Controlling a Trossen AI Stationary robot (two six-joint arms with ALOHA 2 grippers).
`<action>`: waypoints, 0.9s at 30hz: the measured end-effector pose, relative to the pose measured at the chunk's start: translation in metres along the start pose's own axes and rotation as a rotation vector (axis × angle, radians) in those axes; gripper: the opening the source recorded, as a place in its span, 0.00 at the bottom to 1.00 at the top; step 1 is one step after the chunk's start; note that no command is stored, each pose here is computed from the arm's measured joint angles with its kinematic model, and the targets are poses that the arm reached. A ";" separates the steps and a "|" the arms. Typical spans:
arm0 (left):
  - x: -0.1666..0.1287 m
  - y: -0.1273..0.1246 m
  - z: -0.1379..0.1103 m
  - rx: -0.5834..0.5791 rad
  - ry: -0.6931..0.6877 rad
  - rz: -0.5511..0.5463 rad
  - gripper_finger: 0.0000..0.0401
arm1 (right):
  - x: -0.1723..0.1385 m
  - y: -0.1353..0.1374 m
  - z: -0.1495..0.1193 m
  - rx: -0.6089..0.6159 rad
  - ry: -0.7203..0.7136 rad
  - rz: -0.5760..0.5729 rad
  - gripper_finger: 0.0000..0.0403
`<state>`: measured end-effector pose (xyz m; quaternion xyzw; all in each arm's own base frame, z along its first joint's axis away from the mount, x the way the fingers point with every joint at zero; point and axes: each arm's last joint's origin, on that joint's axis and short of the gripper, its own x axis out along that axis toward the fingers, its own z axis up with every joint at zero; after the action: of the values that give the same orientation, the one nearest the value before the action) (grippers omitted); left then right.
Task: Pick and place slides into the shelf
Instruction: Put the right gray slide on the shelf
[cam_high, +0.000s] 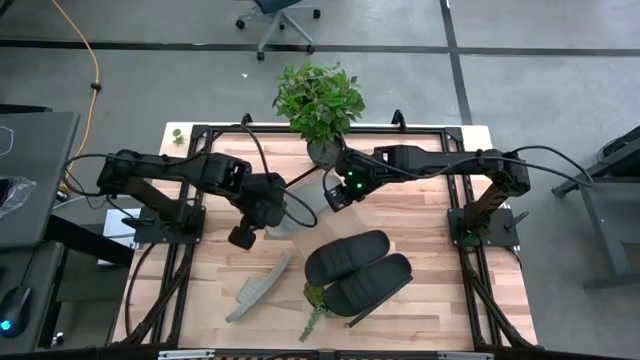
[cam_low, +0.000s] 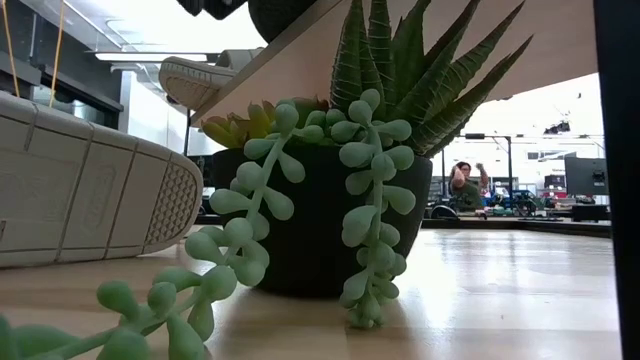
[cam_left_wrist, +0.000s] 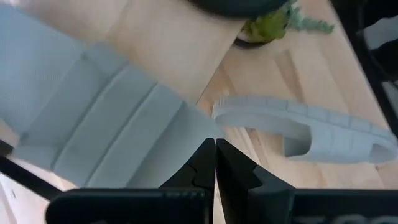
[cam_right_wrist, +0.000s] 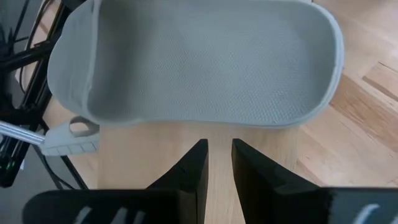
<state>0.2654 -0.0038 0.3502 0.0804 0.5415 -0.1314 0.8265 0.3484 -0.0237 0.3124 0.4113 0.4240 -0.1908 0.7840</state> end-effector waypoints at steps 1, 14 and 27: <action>0.001 0.000 -0.001 -0.004 0.013 0.003 0.01 | 0.000 0.000 0.000 -0.003 0.006 0.005 0.15; 0.035 0.008 0.008 -0.031 0.133 -0.005 0.01 | 0.000 0.003 0.000 -0.046 0.019 0.044 0.15; 0.040 0.011 0.008 -0.066 0.177 0.066 0.01 | 0.031 0.001 0.000 -0.064 0.088 0.015 0.15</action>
<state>0.2913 -0.0006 0.3169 0.0823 0.6136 -0.0788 0.7814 0.3667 -0.0219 0.2876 0.3971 0.4608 -0.1531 0.7788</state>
